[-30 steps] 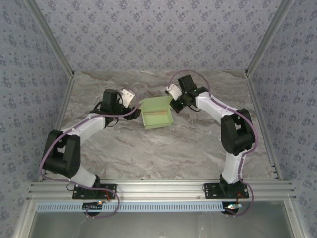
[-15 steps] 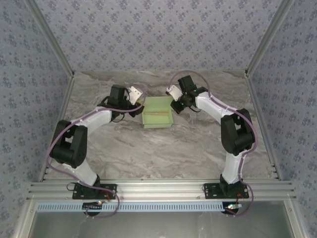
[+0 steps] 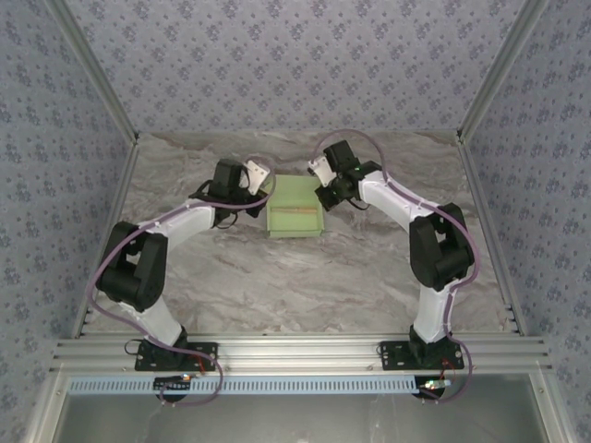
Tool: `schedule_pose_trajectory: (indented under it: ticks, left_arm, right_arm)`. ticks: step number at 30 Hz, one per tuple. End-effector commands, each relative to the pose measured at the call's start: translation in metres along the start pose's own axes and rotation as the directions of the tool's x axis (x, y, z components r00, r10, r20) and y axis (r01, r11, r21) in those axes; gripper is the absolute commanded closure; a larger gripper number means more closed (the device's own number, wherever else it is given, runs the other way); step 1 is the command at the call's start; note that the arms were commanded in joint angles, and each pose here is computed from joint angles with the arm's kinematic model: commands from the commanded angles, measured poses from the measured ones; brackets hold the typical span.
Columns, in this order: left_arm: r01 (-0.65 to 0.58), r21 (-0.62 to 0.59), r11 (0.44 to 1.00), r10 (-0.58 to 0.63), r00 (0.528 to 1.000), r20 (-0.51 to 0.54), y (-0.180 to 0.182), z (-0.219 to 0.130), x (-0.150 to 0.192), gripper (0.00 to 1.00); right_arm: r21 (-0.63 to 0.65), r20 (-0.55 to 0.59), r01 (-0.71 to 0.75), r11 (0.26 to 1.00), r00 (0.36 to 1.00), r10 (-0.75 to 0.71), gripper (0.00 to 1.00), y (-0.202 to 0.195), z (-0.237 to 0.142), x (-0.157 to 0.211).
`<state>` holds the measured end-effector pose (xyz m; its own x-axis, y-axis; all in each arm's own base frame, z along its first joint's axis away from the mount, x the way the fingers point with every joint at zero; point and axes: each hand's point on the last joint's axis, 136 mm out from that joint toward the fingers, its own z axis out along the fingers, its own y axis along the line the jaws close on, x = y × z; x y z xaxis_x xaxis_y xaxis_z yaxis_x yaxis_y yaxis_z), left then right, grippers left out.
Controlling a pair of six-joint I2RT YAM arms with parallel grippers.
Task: Fold the paper box
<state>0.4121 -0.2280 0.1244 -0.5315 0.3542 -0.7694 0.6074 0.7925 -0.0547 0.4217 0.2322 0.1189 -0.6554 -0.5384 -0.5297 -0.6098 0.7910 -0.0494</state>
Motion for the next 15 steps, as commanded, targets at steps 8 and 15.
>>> schedule_pose_trajectory:
  ticks: [8,15]
  left_arm:
    - [0.336,-0.416,0.845,-0.242,0.934,0.264,0.007,-0.009,-0.023,1.0]
    - [0.356,-0.484,0.799,-0.194,0.915,0.352,-0.011,-0.002,-0.011,1.0]
  right_arm:
    - [0.166,0.128,-0.4,0.901,0.915,0.383,1.0,0.009,-0.004,-0.016]
    - [0.105,0.253,-0.419,0.902,0.888,0.383,1.0,0.019,0.004,-0.026]
